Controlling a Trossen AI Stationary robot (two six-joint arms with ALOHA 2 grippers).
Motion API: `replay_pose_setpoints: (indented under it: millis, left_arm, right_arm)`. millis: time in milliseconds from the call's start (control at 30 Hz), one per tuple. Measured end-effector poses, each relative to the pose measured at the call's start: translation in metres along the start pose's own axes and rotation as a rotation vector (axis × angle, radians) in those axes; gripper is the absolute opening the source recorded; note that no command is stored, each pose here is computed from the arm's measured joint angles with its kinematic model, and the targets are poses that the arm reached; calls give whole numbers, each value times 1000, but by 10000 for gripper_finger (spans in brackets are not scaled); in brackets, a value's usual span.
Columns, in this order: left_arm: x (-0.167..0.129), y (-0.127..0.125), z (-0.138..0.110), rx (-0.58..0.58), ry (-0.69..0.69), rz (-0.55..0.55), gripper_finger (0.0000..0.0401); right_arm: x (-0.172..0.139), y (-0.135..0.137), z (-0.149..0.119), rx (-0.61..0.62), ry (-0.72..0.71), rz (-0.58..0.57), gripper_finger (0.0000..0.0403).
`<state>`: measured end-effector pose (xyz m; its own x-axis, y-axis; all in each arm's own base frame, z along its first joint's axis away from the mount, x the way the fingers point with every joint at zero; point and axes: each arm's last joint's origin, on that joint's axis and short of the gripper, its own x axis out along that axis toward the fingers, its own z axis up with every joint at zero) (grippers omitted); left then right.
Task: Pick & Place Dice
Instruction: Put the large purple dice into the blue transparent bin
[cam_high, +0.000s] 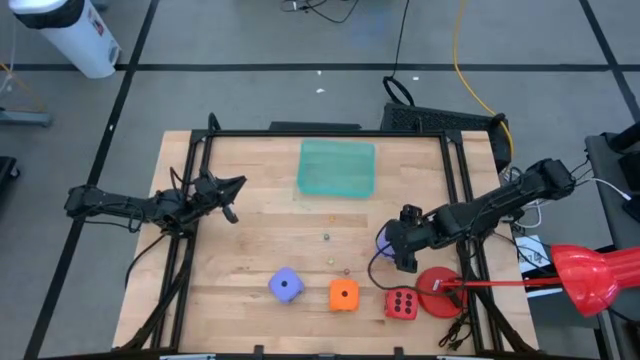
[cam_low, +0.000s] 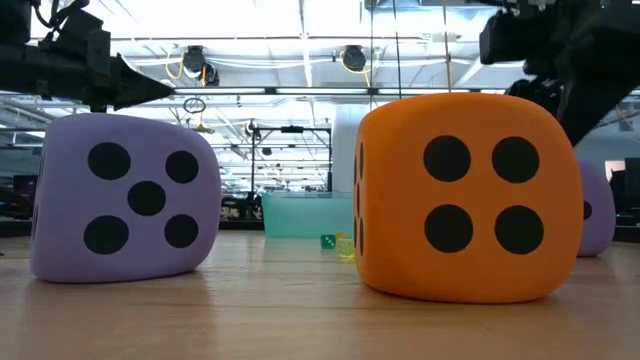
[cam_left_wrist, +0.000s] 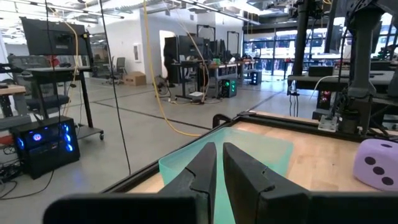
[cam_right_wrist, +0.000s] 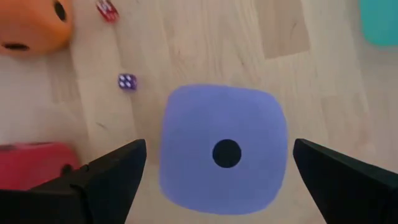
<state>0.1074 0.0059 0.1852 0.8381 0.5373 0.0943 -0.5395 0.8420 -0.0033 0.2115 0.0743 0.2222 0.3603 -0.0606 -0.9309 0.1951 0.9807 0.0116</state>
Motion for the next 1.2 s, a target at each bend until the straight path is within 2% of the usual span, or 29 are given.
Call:
replay_pose_setpoints:
  millis: [133,533,767,933,1200]
  left_arm:
    - [0,0,0,0,0,0,37]
    - [0,0,0,-6,1,0,37]
    - [0,0,0,-5,1,-1,37]
    - [0,0,0,-4,1,-1,37]
    - [0,0,0,-3,1,-1,37]
  right_arm:
    - [5,-3,-1,10,35,-53,399]
    - [17,-6,-3,68,140,-75,399]
    - [32,-7,1,-2,188,-86,400]
    - [38,-11,6,-63,203,-46,399]
    - [53,-15,2,-98,213,104,398]
